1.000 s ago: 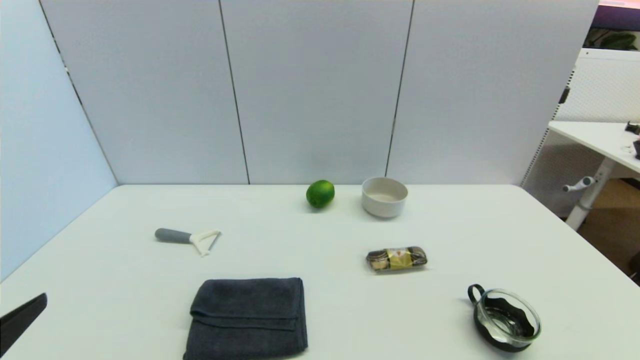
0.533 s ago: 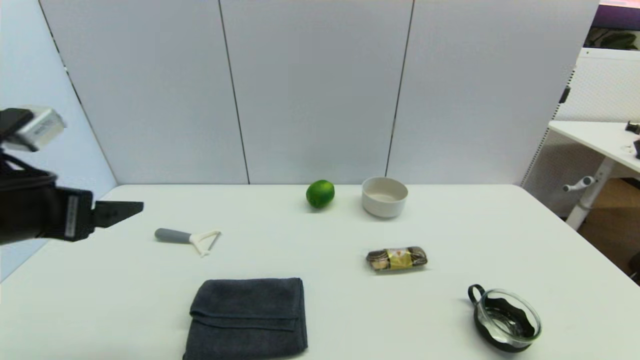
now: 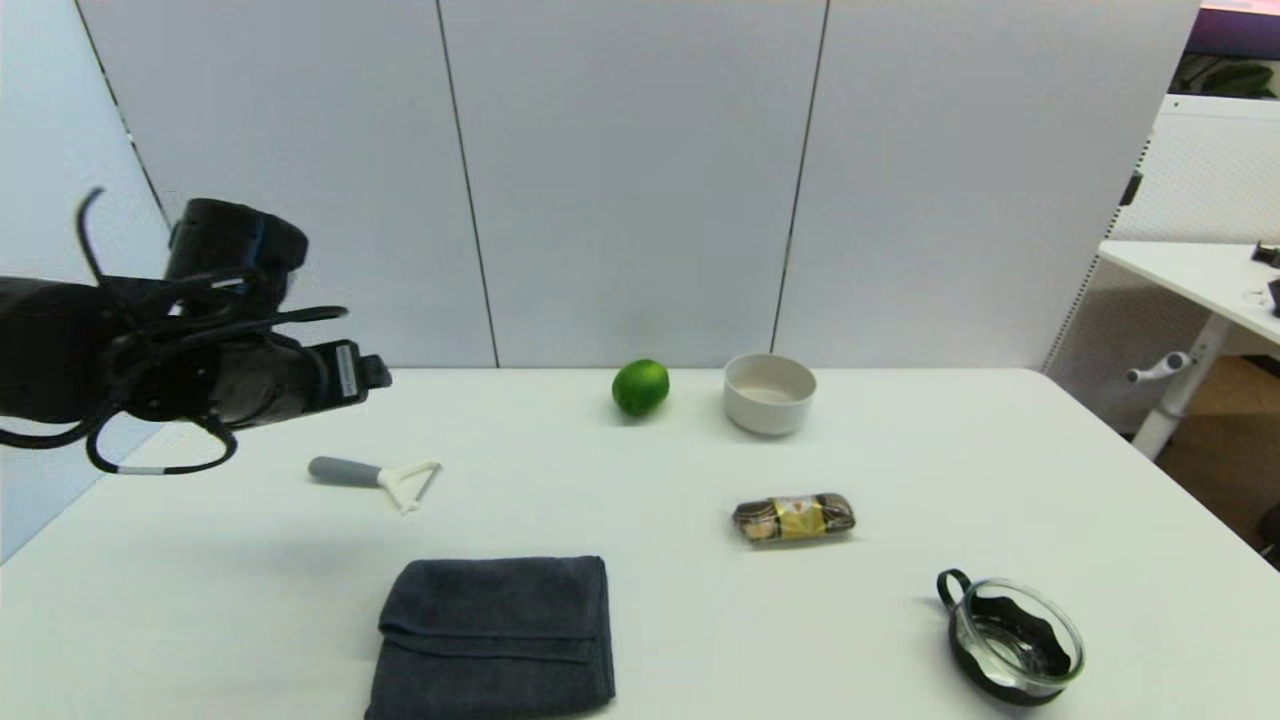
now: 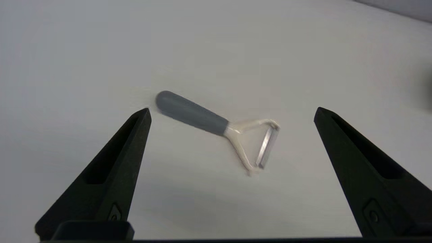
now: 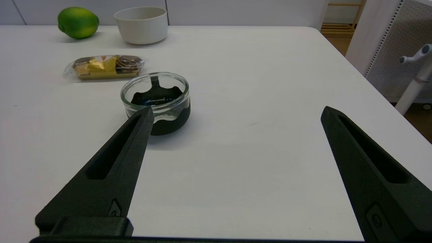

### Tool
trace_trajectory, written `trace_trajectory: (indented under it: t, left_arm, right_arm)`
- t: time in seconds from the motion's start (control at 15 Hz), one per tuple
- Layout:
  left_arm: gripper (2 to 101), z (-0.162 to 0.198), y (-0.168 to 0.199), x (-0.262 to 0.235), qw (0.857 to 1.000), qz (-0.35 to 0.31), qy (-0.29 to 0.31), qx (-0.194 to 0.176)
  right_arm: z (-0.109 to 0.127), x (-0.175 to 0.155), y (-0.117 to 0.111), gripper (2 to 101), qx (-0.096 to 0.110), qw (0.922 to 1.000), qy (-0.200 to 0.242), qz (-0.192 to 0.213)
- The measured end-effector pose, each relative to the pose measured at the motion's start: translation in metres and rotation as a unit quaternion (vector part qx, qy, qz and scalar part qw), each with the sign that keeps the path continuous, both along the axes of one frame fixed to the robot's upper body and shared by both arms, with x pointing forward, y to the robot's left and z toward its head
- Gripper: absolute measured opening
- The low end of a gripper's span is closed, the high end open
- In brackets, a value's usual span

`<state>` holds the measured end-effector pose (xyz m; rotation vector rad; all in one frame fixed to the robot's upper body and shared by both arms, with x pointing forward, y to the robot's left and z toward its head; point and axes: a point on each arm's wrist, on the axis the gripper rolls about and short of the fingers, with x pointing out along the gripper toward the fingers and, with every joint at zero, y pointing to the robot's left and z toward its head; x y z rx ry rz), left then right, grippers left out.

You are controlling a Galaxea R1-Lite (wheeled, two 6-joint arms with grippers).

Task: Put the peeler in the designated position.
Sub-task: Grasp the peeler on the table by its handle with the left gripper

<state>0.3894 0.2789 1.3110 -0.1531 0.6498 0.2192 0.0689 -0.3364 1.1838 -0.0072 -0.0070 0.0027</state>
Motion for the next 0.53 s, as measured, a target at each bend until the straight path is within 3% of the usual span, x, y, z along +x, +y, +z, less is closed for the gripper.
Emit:
trace_trajectory:
  t: [0.27,0.53]
  left_arm:
    - [97.8,-0.02,-0.006,0.02,0.99,0.138,0.014,0.039]
    - [97.8,-0.028,-0.008,0.025,0.978,0.186,0.083,0.042]
  right_arm:
    - [0.0,0.0,0.0,98.0,0.0,1.0,0.0,0.0]
    - [0.0,0.0,0.0,98.0,0.0,1.0,0.0,0.0]
